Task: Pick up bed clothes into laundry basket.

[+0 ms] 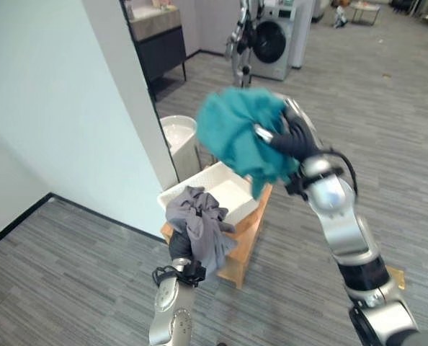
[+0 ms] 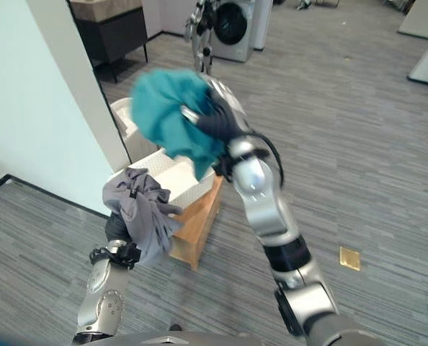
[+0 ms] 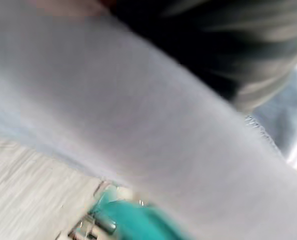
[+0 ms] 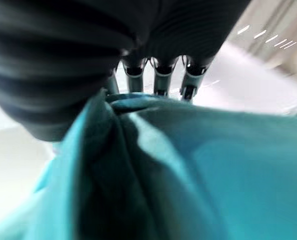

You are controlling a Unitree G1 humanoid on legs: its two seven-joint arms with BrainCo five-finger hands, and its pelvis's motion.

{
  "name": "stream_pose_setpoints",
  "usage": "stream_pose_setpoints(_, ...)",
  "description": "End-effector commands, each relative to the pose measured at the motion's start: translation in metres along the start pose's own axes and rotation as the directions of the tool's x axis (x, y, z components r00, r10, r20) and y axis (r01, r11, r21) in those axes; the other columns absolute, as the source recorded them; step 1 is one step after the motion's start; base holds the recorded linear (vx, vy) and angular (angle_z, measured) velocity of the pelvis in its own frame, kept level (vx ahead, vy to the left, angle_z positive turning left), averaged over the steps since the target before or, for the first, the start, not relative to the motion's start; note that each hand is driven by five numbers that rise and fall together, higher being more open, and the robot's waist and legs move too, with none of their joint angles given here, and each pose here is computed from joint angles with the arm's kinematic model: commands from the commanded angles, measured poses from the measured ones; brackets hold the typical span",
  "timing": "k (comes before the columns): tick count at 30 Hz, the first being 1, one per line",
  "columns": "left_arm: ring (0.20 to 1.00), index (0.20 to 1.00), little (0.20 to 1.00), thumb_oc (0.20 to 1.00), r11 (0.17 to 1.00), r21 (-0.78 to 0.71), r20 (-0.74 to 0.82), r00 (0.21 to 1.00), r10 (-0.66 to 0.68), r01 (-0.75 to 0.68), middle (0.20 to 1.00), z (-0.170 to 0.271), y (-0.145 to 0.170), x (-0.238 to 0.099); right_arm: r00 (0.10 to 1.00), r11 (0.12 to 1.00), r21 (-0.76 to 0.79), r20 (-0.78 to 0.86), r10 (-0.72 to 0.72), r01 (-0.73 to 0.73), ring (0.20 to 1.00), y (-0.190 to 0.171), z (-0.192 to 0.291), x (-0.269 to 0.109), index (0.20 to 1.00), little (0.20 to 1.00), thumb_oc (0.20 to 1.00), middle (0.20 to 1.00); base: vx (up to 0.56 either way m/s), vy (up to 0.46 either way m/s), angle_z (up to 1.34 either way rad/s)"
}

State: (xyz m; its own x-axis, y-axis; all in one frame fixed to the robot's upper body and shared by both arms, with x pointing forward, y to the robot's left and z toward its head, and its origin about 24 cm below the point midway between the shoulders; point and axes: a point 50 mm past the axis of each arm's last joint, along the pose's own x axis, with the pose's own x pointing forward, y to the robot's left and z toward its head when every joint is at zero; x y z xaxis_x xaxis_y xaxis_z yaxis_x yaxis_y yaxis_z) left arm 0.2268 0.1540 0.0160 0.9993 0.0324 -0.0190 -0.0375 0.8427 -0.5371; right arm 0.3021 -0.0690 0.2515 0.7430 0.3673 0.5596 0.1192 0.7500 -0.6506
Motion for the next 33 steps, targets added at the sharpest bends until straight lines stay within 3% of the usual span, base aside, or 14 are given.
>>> stream_pose_setpoints(1, 0.2, 0.2, 0.2, 0.2, 0.987, -0.084, 0.072, 0.989, -0.128, 0.134, 0.2, 0.013, -0.026, 0.003, 0.976, 0.986, -0.165, -0.209, -0.061, 0.026, 0.2, -0.008, -0.051, 0.015, 0.2, 0.2, 0.2, 0.2, 0.39, -0.129, 1.63)
stream_pose_setpoints(3, 0.2, 0.2, 0.2, 0.2, 0.986, -0.091, 0.078, 0.988, -0.132, 0.139, 0.2, 0.014, -0.029, 0.004, 0.968, 0.988, -0.15, -0.239, -0.073, 0.038, 0.2, -0.005, -0.059, 0.025, 0.2, 0.2, 0.2, 0.2, 0.24, -0.074, 1.74)
stream_pose_setpoints(7, 0.2, 0.2, 0.2, 0.2, 0.994, -0.099, 0.05, 0.998, -0.046, 0.051, 0.2, 0.006, -0.01, -0.009, 0.877, 0.977, -0.191, -0.481, -0.005, -0.1, 0.2, 0.039, -0.113, 0.022, 0.2, 0.2, 0.2, 0.2, 0.23, -0.251, 1.01)
stream_pose_setpoints(11, 0.2, 0.2, 0.2, 0.2, 0.995, -0.08, 0.016, 0.998, -0.055, 0.056, 0.2, 0.004, -0.009, -0.009, 0.84, 0.955, -0.25, -0.543, -0.003, -0.158, 0.2, 0.047, -0.133, 0.019, 0.2, 0.2, 0.2, 0.2, 0.18, -0.154, 0.66)
stream_pose_setpoints(19, 0.2, 0.2, 0.2, 0.2, 0.986, -0.069, -0.009, 0.988, -0.152, 0.151, 0.2, 0.005, -0.02, 0.001, 0.815, 0.92, -0.368, -0.569, -0.11, -0.133, 0.2, 0.01, -0.147, 0.032, 0.2, 0.2, 0.2, 0.2, -0.05, -0.031, 1.11)
stream_pose_setpoints(25, 0.2, 0.2, 0.2, 0.2, 0.989, -0.063, -0.064, 0.988, -0.139, 0.135, 0.2, -0.004, -0.013, -0.006, 0.733, 0.935, -0.315, -0.673, -0.099, -0.163, 0.2, 0.028, -0.169, 0.0, 0.2, 0.2, 0.2, 0.2, 0.18, -0.003, 0.24)
stream_pose_setpoints(26, 0.2, 0.2, 0.2, 0.2, 0.988, -0.058, -0.079, 0.985, -0.15, 0.146, 0.2, -0.006, -0.014, -0.008, 0.679, 0.947, -0.256, -0.732, -0.059, -0.193, 0.2, 0.047, -0.179, -0.022, 0.2, 0.2, 0.2, 0.2, 0.16, -0.013, 0.21)
stream_pose_setpoints(30, 0.2, 0.2, 0.2, 0.2, 0.985, -0.056, -0.087, 0.982, -0.17, 0.166, 0.2, -0.005, -0.019, -0.001, 0.588, 0.967, -0.172, -0.808, -0.029, -0.19, 0.2, 0.07, -0.19, -0.055, 0.2, 0.2, 0.2, 0.2, 0.0, 0.028, 0.11)
stream_pose_setpoints(33, 0.2, 0.2, 0.2, 0.2, 0.978, -0.057, -0.097, 0.974, -0.206, 0.201, 0.2, -0.006, -0.024, 0.002, 0.558, 0.969, -0.136, -0.83, 0.002, -0.205, 0.2, 0.083, -0.191, -0.068, 0.2, 0.2, 0.2, 0.2, 0.07, -0.092, 0.15)
